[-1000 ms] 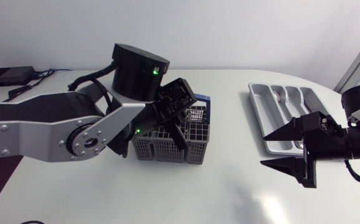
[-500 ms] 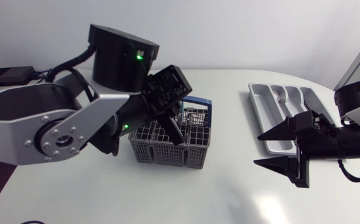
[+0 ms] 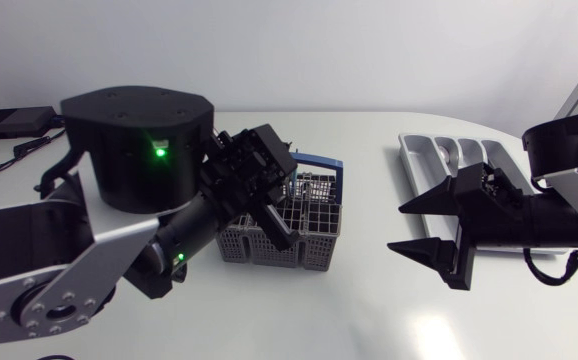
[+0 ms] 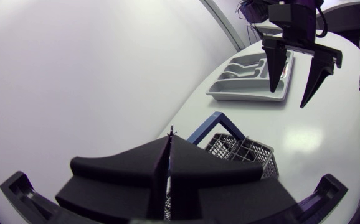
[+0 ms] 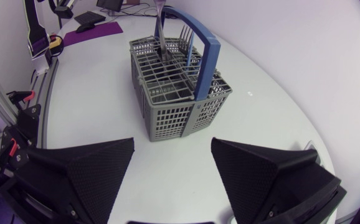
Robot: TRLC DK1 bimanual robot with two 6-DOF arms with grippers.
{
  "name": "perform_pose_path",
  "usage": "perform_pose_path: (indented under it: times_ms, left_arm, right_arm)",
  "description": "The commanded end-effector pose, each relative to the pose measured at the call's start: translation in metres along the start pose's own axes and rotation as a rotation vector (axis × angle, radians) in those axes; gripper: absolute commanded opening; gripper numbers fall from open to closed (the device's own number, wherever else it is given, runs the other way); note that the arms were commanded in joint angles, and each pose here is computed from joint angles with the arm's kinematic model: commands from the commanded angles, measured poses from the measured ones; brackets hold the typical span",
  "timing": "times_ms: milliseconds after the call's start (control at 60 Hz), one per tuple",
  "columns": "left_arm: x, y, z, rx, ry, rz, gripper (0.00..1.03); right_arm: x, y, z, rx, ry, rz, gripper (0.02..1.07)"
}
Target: Unload the cutlery basket into the drawer organizer.
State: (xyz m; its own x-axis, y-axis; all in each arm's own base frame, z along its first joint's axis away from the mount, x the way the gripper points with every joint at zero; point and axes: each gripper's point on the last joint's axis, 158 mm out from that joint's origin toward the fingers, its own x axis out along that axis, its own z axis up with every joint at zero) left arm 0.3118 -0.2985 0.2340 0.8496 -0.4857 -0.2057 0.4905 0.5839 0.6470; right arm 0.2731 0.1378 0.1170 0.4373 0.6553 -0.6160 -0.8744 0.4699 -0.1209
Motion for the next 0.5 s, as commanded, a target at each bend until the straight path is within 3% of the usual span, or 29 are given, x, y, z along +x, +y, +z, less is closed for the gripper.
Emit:
perform_pose_path:
  times_ms: [0, 483]
  left_arm:
    - [-0.011, 0.011, 0.011, -0.005, -0.051, 0.043, 0.03]
    - [-0.030, 0.007, 0.008, -0.030, -0.085, 0.092, 0.03]
  right_arm:
    - [0.005, 0.006, 0.005, 0.042, -0.005, 0.010, 0.91]
    - [0.053, 0.030, 0.041, 0.093, -0.009, -0.009, 0.91]
